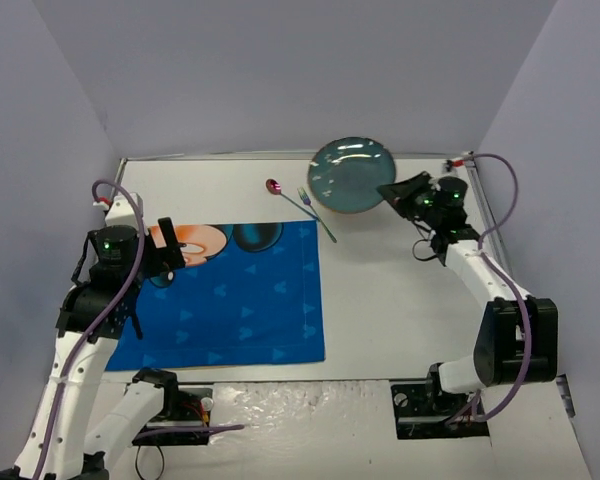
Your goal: Set the dinner table for one person
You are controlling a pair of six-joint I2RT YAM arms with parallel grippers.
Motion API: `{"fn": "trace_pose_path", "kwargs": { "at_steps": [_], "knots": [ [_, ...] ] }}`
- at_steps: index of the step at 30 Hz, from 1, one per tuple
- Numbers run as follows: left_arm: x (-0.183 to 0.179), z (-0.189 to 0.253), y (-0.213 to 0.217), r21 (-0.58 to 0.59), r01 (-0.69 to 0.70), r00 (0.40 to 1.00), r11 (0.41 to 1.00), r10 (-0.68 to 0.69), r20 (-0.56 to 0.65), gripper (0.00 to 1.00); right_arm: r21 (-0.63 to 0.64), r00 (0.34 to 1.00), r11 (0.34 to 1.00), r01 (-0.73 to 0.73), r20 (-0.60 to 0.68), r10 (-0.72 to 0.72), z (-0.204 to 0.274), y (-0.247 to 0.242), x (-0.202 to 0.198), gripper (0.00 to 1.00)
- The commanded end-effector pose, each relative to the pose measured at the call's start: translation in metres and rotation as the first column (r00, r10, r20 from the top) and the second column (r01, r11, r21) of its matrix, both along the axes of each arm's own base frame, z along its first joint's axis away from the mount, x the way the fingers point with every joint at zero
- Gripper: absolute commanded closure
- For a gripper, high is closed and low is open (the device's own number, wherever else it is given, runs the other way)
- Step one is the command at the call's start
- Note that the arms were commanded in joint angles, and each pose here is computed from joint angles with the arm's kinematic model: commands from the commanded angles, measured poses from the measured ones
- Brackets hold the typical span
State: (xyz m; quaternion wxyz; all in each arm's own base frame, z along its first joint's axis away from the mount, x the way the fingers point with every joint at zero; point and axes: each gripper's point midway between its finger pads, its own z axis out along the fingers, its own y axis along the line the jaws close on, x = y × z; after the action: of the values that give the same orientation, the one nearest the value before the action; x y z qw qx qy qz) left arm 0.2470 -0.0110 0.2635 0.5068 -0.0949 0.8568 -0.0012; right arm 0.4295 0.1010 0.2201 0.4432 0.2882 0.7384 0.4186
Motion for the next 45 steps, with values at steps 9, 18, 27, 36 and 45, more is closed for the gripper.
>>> {"fn": "trace_pose_path", "kwargs": {
  "at_steps": [9,18,27,36,45],
  "knots": [
    [-0.028,0.025,0.011,-0.005,-0.030,0.998,1.000,0.030,0.053,0.03,0.005,0.757,0.778,-0.628,0.237,0.609,0.065,0.242,-0.072,1.00],
    [-0.036,0.023,0.017,0.015,-0.050,0.997,0.999,0.049,0.053,0.03,0.002,0.610,0.622,-0.783,0.195,0.768,0.012,0.334,-0.103,1.00],
    [-0.036,0.020,0.017,0.015,-0.051,0.998,0.999,0.050,0.049,0.03,0.046,0.516,0.521,-0.852,0.232,0.824,-0.012,0.375,-0.122,1.00],
    [-0.036,0.016,0.017,0.015,-0.050,0.998,0.999,0.049,0.042,0.03,0.063,0.490,0.490,-0.870,0.230,0.841,-0.037,0.392,-0.131,1.00],
    [-0.035,0.013,0.016,0.017,-0.047,0.998,0.999,0.047,0.038,0.03,0.066,0.499,0.496,-0.866,0.194,0.845,-0.073,0.394,-0.131,1.00]
  ]
}}
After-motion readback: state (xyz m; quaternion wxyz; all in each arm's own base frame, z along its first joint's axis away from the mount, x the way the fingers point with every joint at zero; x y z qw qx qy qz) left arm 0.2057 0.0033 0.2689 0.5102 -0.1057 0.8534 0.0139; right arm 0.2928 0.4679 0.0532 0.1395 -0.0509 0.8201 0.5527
